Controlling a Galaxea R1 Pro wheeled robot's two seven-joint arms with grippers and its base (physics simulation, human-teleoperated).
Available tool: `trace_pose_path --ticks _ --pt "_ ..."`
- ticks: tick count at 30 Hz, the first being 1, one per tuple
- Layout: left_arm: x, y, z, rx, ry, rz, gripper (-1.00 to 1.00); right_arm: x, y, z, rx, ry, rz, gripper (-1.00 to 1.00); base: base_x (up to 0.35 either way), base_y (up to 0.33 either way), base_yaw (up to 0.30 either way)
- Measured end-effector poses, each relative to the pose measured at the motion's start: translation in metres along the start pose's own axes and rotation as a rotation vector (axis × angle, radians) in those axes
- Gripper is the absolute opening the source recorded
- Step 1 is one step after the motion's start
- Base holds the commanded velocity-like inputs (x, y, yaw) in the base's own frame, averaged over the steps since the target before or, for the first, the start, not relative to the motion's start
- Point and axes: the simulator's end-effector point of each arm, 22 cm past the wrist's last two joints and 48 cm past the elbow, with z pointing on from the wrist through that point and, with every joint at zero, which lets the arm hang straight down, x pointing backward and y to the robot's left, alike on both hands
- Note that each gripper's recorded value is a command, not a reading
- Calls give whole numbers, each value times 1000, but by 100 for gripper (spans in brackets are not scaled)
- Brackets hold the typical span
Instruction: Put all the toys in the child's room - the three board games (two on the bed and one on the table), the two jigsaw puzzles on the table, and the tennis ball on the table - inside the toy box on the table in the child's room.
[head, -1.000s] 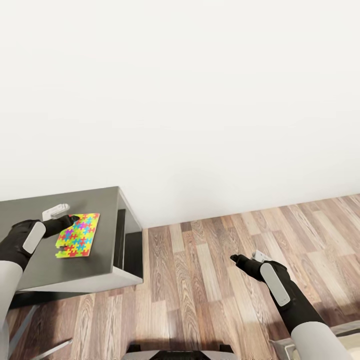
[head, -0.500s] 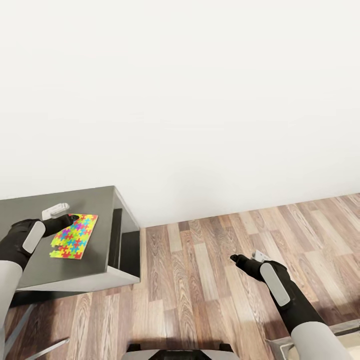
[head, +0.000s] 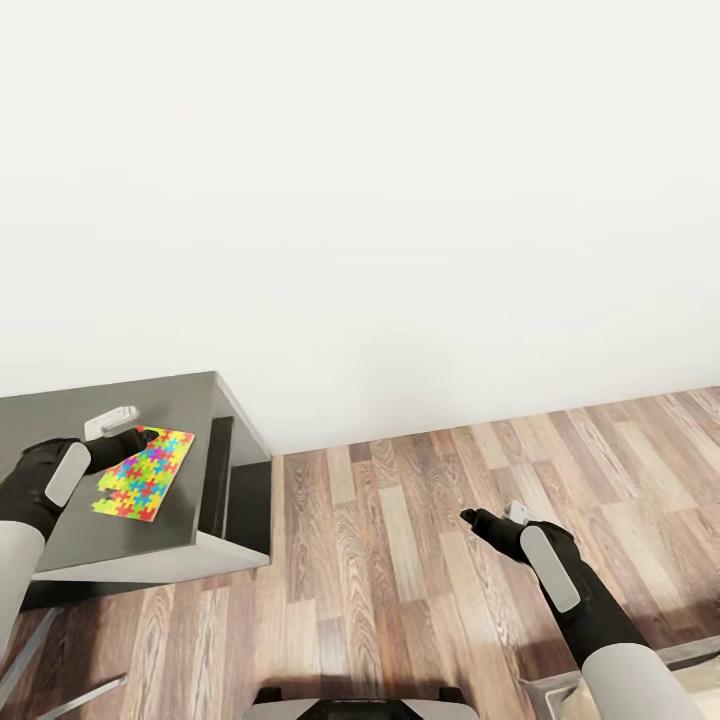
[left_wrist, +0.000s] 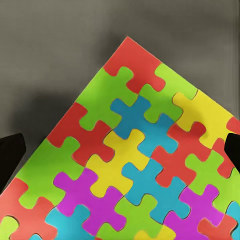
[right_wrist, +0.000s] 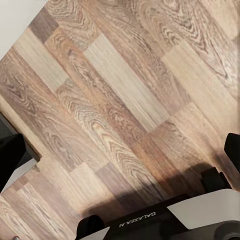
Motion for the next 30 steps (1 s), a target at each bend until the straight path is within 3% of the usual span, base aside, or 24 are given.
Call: trace_pose_path --ticks 9,30 --pt "1 2 -1 -5 4 0 100 -2 1 -2 -3 -5 -1 100 0 -8 -161" --pt "4 3 -2 -3 11 -9 100 -4 3 -4 -6 -9 -2 100 0 0 -53"
